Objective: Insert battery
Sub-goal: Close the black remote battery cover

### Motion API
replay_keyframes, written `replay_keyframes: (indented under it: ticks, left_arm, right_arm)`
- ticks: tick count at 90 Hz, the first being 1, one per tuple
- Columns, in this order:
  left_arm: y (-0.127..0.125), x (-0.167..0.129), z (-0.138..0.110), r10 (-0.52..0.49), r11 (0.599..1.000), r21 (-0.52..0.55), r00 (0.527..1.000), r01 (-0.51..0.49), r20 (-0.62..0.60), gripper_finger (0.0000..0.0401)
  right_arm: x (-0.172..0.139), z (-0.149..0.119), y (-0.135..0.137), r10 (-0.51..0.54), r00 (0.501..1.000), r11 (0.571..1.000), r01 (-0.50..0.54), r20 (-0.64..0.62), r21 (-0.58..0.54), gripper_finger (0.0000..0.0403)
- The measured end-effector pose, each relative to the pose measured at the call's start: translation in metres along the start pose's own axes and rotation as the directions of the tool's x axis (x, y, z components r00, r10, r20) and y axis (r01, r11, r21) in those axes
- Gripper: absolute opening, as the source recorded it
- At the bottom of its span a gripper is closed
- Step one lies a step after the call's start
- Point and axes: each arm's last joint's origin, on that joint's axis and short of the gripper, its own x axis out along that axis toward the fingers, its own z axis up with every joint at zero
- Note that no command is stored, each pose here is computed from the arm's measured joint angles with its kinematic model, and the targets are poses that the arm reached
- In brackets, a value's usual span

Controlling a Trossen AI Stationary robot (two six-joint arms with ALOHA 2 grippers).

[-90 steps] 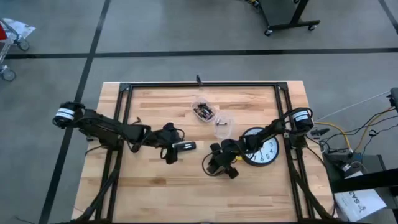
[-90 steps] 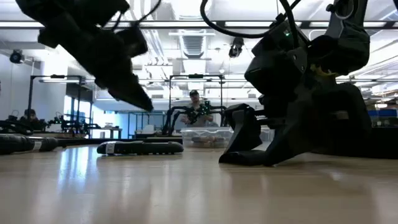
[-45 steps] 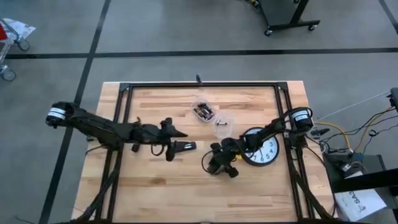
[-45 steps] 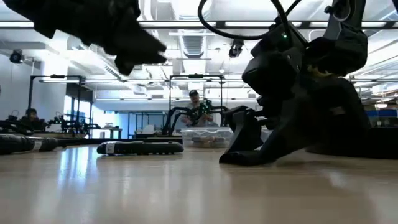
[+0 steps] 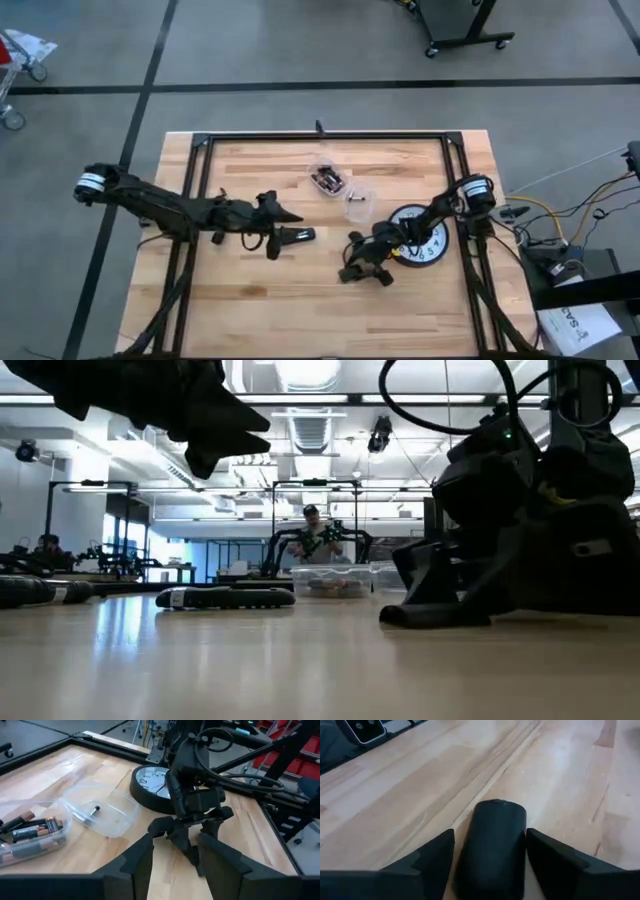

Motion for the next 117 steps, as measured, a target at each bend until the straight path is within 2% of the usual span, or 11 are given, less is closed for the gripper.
replay_keyframes:
  ticks: [19, 47, 63, 83, 117]
  left_arm:
    - [-0.002, -0.001, -0.004, 0.047, 0.999, 0.008, 0.999, -0.047, -0.015, 0.0129]
    - [-0.007, -0.003, -0.012, 0.051, 0.999, 0.022, 0.997, -0.049, -0.066, 0.0111]
    - [-0.007, -0.005, -0.019, 0.069, 0.998, 0.012, 0.989, -0.068, -0.131, 0.0107]
    - [-0.006, -0.002, -0.034, 0.124, 0.992, 0.029, 0.965, -0.120, -0.229, 0.0118]
    - [-0.004, 0.017, -0.067, 0.185, 0.983, 0.072, 0.916, -0.171, -0.355, 0.0153]
  right_arm:
    - [0.004, -0.003, 0.000, -0.023, 0.999, 1.000, 0.022, 0.041, 0.007, 0.0250]
    - [0.010, -0.002, 0.014, -0.132, 0.991, 0.990, 0.133, 0.021, -0.051, 0.0218]
    - [0.012, -0.002, 0.017, -0.177, 0.984, 0.983, 0.177, 0.014, -0.048, 0.0221]
    - [0.012, -0.002, 0.016, -0.210, 0.978, 0.976, 0.210, 0.005, -0.064, 0.0221]
    - [0.012, -0.004, 0.016, -0.241, 0.970, 0.970, 0.240, -0.017, -0.044, 0.0163]
